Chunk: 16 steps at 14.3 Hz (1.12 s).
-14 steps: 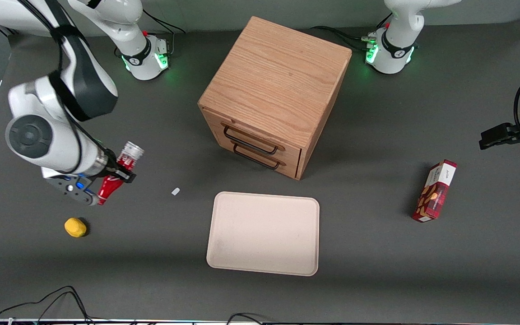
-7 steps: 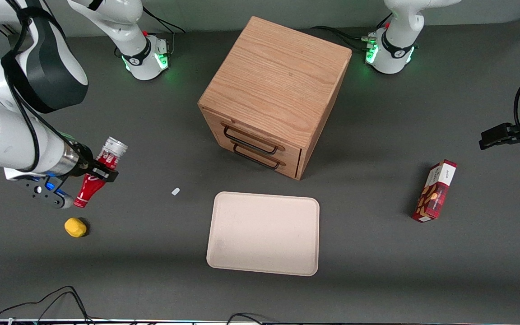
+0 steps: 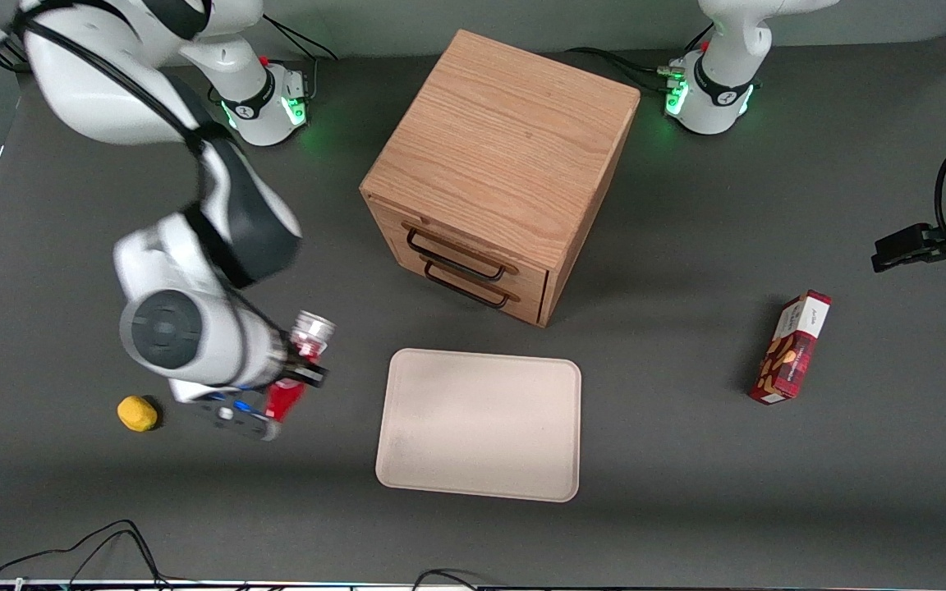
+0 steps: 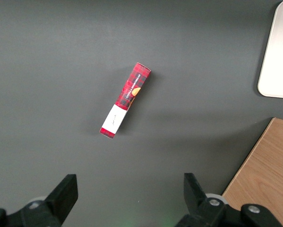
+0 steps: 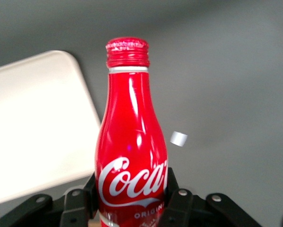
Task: Place coke bottle on tray
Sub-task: 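Carry the upright bottle over the cream tray's edge, then lower the bottle onto the tray and open the right gripper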
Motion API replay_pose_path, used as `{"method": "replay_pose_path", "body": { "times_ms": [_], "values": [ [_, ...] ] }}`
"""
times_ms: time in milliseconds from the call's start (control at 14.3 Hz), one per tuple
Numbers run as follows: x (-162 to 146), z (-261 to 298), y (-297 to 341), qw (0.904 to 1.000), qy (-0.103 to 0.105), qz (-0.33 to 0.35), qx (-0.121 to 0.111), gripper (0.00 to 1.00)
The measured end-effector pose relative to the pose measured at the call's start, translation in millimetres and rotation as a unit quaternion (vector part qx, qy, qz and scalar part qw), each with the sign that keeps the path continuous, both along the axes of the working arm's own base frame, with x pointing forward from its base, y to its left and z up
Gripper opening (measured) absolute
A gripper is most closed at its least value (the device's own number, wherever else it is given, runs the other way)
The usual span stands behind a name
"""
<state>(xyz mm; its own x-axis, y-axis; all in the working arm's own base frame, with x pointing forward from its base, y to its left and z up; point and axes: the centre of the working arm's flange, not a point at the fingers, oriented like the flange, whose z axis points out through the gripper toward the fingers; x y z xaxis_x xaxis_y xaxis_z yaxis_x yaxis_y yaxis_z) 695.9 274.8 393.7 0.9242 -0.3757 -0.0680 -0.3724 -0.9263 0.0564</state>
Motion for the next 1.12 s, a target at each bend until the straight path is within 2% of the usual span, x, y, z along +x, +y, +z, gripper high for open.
{"method": "replay_pose_path", "body": {
  "times_ms": [349, 558, 767, 1116],
  "values": [
    [15.6, -83.8, 45.2, 0.9979, -0.039, 0.029, 0.043, 0.55],
    [15.8, -127.1, 63.1, 0.9963, -0.058, 0.050, 0.040, 0.55],
    [11.5, -156.5, 71.6, 0.9943, -0.054, 0.085, 0.034, 0.55],
    [10.1, -172.8, 69.6, 0.9878, -0.042, 0.145, 0.037, 0.55]
  ]
}}
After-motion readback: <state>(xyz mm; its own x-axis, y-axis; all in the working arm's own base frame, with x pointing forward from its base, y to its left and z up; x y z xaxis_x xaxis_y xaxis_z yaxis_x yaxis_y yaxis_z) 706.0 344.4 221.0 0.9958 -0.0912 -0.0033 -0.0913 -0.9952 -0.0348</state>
